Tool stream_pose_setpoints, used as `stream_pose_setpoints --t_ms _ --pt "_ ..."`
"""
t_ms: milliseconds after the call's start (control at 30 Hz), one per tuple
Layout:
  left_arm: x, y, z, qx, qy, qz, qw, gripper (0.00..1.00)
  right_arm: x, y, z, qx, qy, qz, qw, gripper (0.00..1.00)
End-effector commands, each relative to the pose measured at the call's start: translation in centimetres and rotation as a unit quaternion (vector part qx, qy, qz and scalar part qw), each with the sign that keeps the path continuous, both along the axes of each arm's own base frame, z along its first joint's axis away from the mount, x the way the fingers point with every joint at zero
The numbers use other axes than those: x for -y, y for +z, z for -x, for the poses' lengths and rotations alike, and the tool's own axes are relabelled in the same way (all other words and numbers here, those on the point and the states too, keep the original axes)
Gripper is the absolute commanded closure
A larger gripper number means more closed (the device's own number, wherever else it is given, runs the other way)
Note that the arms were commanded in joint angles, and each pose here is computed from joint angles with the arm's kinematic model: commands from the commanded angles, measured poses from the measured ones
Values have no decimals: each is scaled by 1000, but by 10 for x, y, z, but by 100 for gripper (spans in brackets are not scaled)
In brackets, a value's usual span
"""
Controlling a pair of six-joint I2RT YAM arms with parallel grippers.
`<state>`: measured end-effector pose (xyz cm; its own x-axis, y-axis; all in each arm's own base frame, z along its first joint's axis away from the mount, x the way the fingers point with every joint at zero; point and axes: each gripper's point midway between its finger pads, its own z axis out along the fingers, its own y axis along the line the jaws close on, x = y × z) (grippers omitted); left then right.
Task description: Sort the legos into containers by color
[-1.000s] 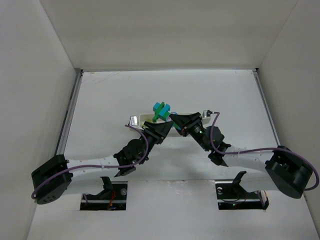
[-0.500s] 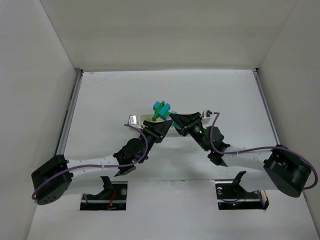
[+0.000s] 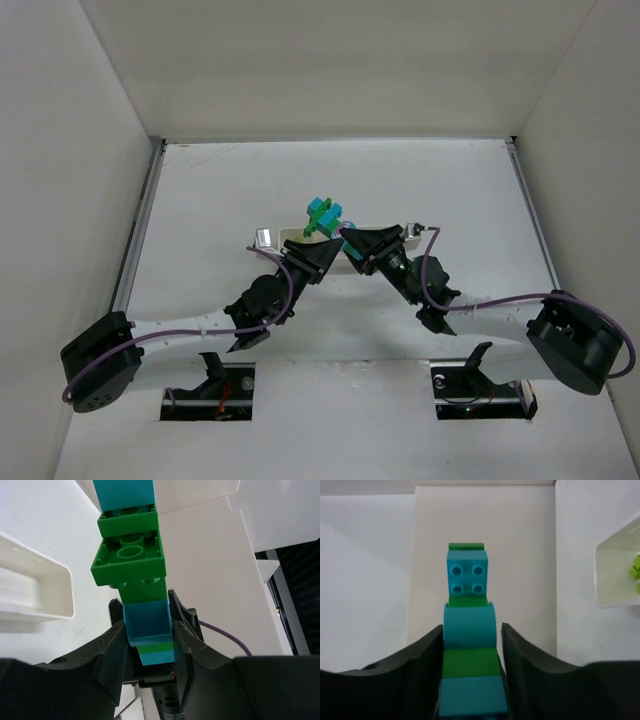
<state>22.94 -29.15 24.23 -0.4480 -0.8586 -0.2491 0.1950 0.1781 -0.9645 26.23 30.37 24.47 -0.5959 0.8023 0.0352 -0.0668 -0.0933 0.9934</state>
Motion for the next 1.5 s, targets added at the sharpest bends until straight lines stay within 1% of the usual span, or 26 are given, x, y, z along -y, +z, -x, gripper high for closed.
stream_pose_setpoints --t_ms 0,67,200,333,400,467,567,700,767,867,933,1100,1167,1467 --pt "-11 37 1 35 8 50 998 79 1 12 11 27 12 -10 1000 39" --pt "-12 37 2 35 8 50 998 79 5 12 9 31 8 -3 999 33" --pt "-15 36 1 34 11 52 998 80 7 15 10 39 8 9 999 28" --pt "-20 36 -2 35 18 52 998 80 12 23 15 61 3 18 998 18" --pt "-22 35 -4 35 21 51 998 80 15 24 17 66 2 21 998 17" --pt "-24 34 -5 35 24 49 998 80 18 25 19 70 2 28 997 22" --pt "-26 35 -6 35 27 48 998 80 21 20 21 65 -2 39 997 24" --pt "-26 37 -6 37 26 50 998 80 24 15 22 59 -5 43 997 36" --pt "-26 38 -6 38 25 50 998 80 23 15 23 61 -1 43 997 46" --pt "-25 38 -6 37 23 50 998 80 22 14 22 58 0 45 997 55" --pt "-26 38 -7 37 25 52 998 80 21 14 22 56 0 44 997 57" --pt "-34 43 -11 41 37 60 997 82 27 10 21 48 -11 36 998 67" --pt "-39 46 -14 44 44 64 996 82 27 9 22 47 -9 37 998 70" --pt "-62 59 -22 60 74 77 992 84 31 4 30 48 -4 39 998 75"
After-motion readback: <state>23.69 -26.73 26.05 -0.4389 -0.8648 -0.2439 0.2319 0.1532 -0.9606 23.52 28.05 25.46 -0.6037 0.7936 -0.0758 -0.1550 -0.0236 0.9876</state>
